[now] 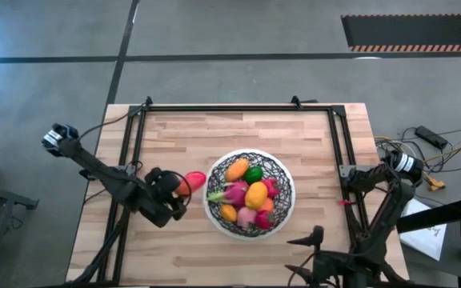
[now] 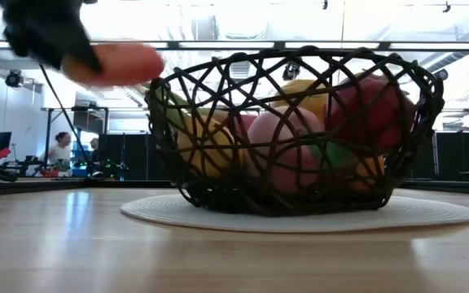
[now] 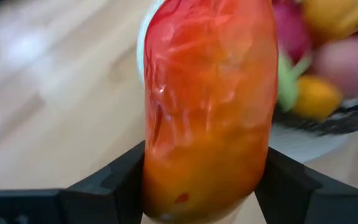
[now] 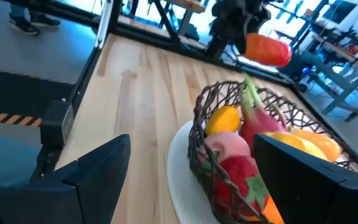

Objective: Build produce basket
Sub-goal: Put the red mango into the basket

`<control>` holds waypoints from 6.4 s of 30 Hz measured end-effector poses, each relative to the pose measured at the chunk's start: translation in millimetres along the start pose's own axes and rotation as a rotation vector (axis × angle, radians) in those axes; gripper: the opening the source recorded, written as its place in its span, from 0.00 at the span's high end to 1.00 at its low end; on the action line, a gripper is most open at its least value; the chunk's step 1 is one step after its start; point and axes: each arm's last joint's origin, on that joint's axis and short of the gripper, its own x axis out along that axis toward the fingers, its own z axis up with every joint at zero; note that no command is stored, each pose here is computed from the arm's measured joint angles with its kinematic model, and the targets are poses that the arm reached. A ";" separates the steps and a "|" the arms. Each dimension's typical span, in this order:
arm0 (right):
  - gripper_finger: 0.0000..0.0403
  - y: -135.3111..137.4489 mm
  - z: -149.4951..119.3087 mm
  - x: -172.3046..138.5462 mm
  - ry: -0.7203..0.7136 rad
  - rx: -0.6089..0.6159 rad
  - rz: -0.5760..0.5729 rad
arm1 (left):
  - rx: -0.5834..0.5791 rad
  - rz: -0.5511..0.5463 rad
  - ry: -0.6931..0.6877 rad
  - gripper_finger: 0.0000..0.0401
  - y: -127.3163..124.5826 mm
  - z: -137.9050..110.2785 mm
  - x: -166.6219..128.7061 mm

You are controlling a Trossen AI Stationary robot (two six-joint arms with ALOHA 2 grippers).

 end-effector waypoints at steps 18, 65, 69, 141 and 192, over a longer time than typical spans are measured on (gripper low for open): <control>0.19 -30.9 -3.3 52.7 0.064 0.018 -0.169 | 0.597 -0.416 -0.586 0.44 -86.3 15.0 26.1; 0.43 -106.8 72.1 97.5 0.436 -0.053 -0.056 | 0.737 -0.112 -0.480 0.18 -92.0 5.3 71.7; 0.43 -135.5 75.5 81.3 0.673 0.023 -0.133 | 0.645 -0.016 -0.509 0.18 -86.0 9.4 65.3; 0.43 -196.1 4.7 59.1 -0.287 0.428 0.376 | 0.967 0.283 -1.033 0.23 -165.3 33.0 95.4; 0.43 -188.7 -12.2 35.9 0.228 0.510 0.031 | 0.984 -0.107 -0.236 0.53 -142.1 124.1 122.3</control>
